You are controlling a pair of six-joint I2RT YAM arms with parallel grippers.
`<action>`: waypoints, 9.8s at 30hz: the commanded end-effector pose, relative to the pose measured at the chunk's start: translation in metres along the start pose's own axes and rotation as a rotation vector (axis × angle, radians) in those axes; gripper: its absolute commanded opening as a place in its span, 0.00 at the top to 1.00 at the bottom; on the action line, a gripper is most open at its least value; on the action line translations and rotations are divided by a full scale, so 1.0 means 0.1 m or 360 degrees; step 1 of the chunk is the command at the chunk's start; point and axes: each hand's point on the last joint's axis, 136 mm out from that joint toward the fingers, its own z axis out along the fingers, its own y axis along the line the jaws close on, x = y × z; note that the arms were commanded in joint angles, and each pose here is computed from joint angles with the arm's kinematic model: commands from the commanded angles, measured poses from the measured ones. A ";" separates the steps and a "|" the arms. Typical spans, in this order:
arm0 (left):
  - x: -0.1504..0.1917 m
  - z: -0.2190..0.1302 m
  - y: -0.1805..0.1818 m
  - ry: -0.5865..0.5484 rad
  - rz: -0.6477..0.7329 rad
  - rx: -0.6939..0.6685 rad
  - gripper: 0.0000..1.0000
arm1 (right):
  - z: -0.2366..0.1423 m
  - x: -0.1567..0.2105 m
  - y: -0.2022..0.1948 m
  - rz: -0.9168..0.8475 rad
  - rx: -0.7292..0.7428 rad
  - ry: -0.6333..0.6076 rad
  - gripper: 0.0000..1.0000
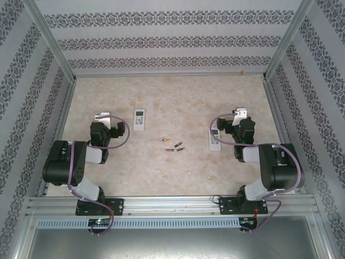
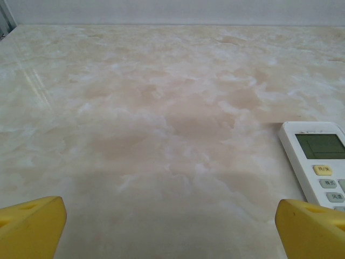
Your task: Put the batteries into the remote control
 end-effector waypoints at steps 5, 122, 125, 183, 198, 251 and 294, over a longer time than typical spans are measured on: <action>-0.24 -0.17 -0.06 -0.0152 0.0024 0.0062 0.00 | -0.29 -0.37 -0.23 0.0167 0.0200 -0.0003 0.02; -3.13 -1.09 -2.54 0.0792 -0.0731 0.1363 0.03 | -0.79 -2.43 2.48 0.0086 -0.0966 0.0473 0.57; -3.06 -1.20 -2.80 0.0873 -0.0757 0.1558 0.03 | -0.81 -2.39 2.56 0.0014 -0.0998 0.0495 0.57; -3.64 -1.31 -3.00 0.0416 -0.1098 0.1986 0.86 | -0.86 -2.74 2.72 0.1744 -0.1326 0.0497 0.77; -3.92 -1.23 -2.81 0.0292 -0.1361 0.2036 0.86 | -0.92 -2.37 2.45 0.1750 -0.1173 0.0497 0.85; -2.73 -0.96 -2.32 0.0492 -0.1040 0.1347 0.85 | 0.67 0.67 1.80 0.1064 -0.0242 0.1434 0.62; -2.76 -1.24 -2.04 0.0308 -0.0695 0.1051 0.05 | -0.68 -2.00 3.33 -0.0656 -0.1481 -0.0049 0.61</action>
